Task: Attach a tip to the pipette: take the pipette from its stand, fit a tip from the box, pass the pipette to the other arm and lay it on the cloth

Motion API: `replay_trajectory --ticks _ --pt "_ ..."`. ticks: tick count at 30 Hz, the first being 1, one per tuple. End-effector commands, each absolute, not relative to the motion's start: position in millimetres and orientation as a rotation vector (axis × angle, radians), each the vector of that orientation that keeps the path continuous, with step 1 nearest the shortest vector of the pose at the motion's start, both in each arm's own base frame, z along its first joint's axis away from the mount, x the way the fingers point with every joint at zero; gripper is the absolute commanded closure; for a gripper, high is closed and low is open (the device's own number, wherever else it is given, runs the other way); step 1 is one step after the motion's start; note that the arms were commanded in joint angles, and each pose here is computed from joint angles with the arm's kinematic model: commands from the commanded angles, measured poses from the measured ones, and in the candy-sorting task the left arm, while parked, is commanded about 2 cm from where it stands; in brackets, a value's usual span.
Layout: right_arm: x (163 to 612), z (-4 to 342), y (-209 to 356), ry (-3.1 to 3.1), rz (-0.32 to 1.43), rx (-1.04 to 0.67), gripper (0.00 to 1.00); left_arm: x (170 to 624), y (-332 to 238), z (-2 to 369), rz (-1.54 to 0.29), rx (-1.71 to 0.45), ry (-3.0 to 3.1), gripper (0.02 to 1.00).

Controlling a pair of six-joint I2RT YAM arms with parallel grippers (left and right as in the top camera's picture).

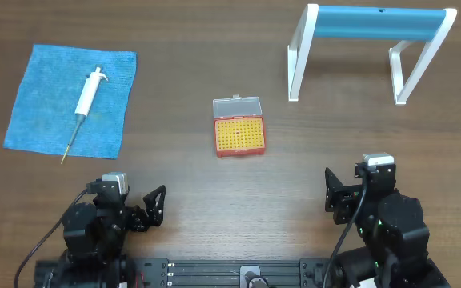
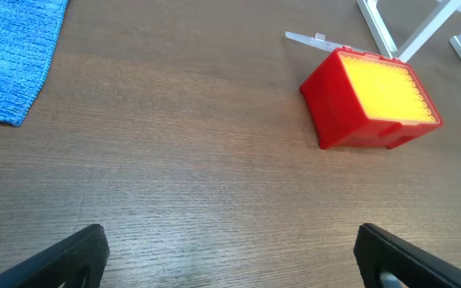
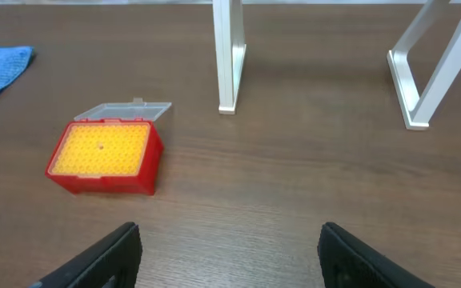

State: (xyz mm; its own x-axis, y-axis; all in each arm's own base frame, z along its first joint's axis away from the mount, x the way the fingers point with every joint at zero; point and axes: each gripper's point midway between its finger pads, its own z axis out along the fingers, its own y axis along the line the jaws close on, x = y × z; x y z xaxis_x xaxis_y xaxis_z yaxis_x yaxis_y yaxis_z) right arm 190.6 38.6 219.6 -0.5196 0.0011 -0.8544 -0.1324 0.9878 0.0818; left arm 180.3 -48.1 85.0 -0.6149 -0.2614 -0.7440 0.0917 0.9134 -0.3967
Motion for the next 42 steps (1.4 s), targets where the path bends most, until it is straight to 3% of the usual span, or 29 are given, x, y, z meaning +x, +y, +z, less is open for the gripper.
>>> replay_trajectory --ticks 1,5,23,26,31,34,36,42 --pt "190.5 228.0 35.2 2.089 0.159 -0.066 0.286 207.6 -47.2 130.0 -0.477 -0.035 1.947 0.023" --pt "190.5 228.0 35.2 2.089 0.159 -0.066 0.286 237.9 -43.6 172.3 -0.409 0.076 1.596 0.023" --pt "173.4 201.1 29.9 2.218 0.126 -0.075 0.288 239.8 -43.4 155.2 -0.423 0.054 1.668 0.023" --pt "176.1 202.5 11.0 2.206 0.004 -0.012 0.288 239.8 -43.4 155.2 -0.423 0.054 1.668 0.025" --pt "208.7 276.0 -2.1 1.731 0.064 0.135 0.286 239.8 -43.4 155.2 -0.423 0.054 1.668 0.023" --pt "206.2 277.9 -7.2 1.509 0.076 0.154 0.286 239.8 -43.4 155.2 -0.423 0.054 1.668 0.023" --pt "221.9 267.3 -0.9 1.454 0.105 0.128 0.286 239.8 -43.4 155.2 -0.423 0.054 1.668 0.023" --pt "243.7 167.1 16.4 1.633 0.164 0.06 0.286 239.8 -43.4 155.2 -0.423 0.054 1.668 0.023"
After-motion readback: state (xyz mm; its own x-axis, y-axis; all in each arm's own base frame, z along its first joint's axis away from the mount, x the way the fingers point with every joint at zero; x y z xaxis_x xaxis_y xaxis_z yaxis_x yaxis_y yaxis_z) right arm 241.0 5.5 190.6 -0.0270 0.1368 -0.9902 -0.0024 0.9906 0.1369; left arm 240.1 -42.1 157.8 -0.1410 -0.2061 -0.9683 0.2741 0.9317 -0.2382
